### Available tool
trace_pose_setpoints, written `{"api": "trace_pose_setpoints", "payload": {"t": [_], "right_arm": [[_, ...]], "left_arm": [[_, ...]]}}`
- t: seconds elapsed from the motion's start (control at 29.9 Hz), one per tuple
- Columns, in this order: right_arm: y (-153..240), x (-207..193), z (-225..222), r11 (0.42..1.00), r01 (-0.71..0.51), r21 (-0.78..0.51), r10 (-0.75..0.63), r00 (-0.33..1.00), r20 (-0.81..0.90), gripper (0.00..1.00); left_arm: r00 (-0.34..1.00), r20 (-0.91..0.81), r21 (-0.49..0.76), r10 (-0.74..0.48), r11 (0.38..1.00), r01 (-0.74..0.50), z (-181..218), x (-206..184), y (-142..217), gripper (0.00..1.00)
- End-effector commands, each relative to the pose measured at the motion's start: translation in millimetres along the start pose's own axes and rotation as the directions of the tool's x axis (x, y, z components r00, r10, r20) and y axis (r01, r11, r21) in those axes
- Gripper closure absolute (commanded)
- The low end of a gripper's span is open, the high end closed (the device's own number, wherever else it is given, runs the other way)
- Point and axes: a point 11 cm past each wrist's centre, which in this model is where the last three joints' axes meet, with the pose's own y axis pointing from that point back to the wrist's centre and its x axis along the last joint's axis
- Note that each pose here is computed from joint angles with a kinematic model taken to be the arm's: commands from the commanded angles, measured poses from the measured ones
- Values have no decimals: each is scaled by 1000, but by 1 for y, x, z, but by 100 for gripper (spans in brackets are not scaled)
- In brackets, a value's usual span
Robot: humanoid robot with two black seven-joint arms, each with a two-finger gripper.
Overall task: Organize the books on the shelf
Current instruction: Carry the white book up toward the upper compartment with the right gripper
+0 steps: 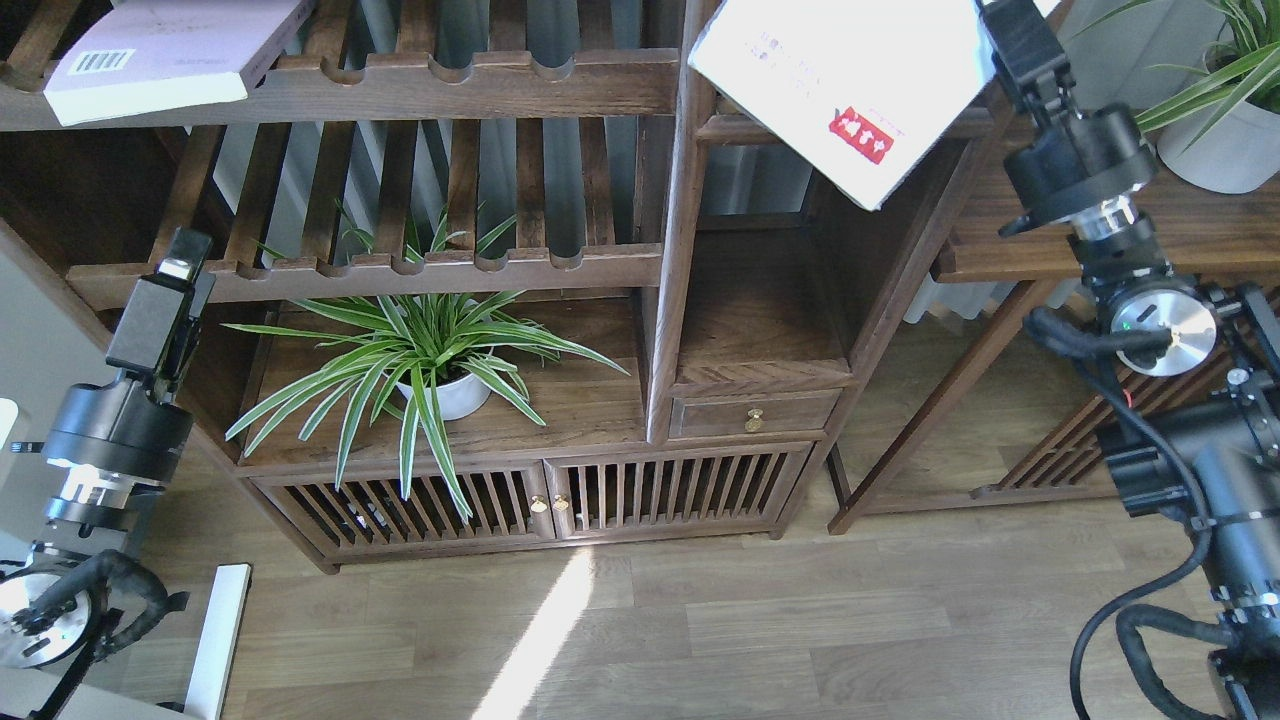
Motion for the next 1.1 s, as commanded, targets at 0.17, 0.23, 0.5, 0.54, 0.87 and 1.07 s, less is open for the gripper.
{"api": "trace_pose_setpoints", "payload": {"t": [0.17, 0.23, 0.5, 0.54, 0.87, 1.07], "right_arm": [[-20, 15, -13, 998, -41, 49, 39, 999, 30, 96], [-28, 16, -19, 998, -42, 56, 41, 999, 26, 96], [-50, 15, -36, 996, -38, 84, 37, 999, 14, 95], [-52, 15, -37, 996, -37, 86, 36, 999, 13, 95], [-51, 23, -55, 989, -114, 93, 116, 993, -22, 95], [-31, 24, -68, 993, -120, 16, 121, 985, -126, 96]], "left_arm": [[1000, 0, -3, 0, 1000, 0, 0, 0, 0, 2], [1000, 0, -3, 0, 1000, 0, 0, 0, 0, 2], [1000, -1, -2, 0, 1000, 0, 0, 0, 0, 2], [1000, -1, -2, 0, 1000, 0, 0, 0, 0, 2], [1000, -3, 2, -1, 1000, 1, -1, -1, 0, 2], [1000, -4, 4, -1, 1000, 1, -1, -1, 0, 2]]}}
